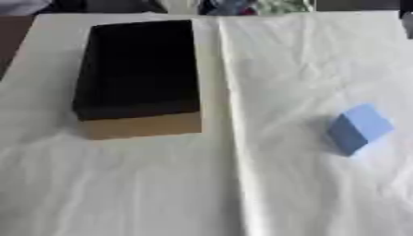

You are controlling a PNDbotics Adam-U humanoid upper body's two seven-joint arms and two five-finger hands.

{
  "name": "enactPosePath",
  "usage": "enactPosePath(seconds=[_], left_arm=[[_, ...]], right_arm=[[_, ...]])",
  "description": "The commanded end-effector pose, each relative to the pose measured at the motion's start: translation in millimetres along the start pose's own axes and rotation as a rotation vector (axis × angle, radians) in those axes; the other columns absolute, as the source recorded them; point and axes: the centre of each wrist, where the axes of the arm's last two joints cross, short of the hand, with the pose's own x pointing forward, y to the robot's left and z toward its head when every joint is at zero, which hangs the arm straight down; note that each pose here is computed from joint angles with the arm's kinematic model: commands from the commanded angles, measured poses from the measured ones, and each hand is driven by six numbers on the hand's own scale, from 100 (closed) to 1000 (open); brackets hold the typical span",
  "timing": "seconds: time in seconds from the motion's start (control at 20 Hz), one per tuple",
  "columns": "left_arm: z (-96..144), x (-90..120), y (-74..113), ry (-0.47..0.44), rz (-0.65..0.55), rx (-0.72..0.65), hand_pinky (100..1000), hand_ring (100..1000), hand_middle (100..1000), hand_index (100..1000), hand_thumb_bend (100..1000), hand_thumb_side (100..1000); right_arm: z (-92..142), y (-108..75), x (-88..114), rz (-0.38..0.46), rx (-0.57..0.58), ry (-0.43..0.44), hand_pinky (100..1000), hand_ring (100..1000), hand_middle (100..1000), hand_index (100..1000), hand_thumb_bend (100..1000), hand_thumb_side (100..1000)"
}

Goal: Pick up objects on the table and place them in the box.

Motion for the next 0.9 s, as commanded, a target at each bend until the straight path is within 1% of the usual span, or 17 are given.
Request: enactPosePath(seconds=[0.05,0.9], left_arm=[[-5.0,6.6,-0.1,-0.029,0.002,-0.003,1000,645,668,873,100,675],[-4.8,6.5,0.6,-0.028,0.002,0.002,1000,647,669,873,100,672]], right_arm=[[-0.5,-9.9,1.2,0.01,-0.031,-0.01,905,833,709,826,100,100],[-1.2,-8.9,3.6,-0.005,-0.05,-0.013,905,824,694,821,100,100]])
